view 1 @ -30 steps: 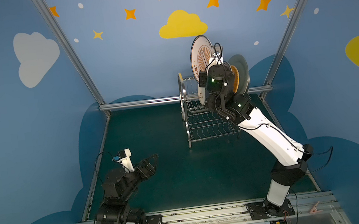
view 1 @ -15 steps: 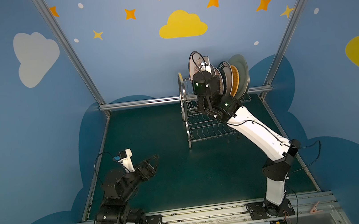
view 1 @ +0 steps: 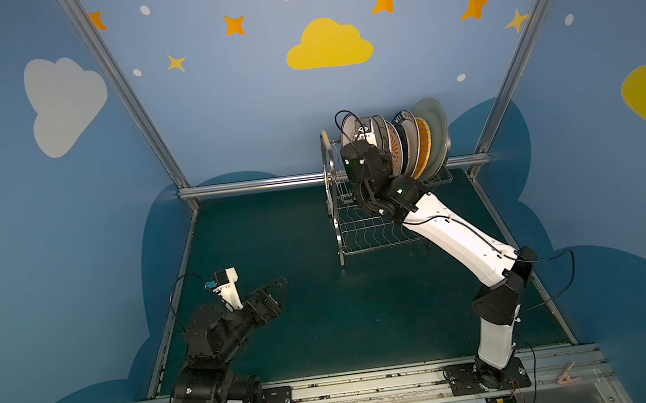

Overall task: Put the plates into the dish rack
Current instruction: 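Lower the sunburst plate into the top-tier slot nearest the robot with the right gripper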

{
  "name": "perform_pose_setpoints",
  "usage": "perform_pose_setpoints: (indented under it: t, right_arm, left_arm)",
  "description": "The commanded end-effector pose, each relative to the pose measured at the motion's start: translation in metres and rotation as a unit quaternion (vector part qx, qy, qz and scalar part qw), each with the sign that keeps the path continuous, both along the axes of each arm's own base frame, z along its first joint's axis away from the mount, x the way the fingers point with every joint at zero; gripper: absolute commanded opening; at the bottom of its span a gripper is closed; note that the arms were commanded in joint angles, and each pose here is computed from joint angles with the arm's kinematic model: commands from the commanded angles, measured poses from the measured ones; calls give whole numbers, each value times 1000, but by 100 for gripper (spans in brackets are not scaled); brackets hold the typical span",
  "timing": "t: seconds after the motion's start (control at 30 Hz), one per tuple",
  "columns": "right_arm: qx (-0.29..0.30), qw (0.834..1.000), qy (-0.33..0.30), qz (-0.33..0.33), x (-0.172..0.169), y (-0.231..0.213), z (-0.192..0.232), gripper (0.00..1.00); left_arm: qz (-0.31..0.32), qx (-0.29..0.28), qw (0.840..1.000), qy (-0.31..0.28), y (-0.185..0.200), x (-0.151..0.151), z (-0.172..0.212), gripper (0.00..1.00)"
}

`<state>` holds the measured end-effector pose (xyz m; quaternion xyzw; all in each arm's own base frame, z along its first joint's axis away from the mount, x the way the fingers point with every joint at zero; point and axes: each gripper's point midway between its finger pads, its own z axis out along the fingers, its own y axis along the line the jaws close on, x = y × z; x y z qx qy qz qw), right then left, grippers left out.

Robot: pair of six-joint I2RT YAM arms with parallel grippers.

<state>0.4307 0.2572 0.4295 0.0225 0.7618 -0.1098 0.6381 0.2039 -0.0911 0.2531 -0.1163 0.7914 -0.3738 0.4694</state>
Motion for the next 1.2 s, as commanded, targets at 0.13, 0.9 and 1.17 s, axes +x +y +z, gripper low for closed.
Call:
perform_pose_setpoints:
  t: [0.13,0.9,1.17]
  right_arm:
    - [30,999,-18,-12,-11,-19,20,0]
    - [-4,999,-44,-5,-17,-16,36,0]
    - [-13,1000,-17,4,-16,-11,19,0]
  left_arm:
    - [-4,2,1000,-13,-1,0,3,100]
    - [1,0,1000,-10,1,2,1,100]
    - [1,0,1000,-12,1,2,2,100]
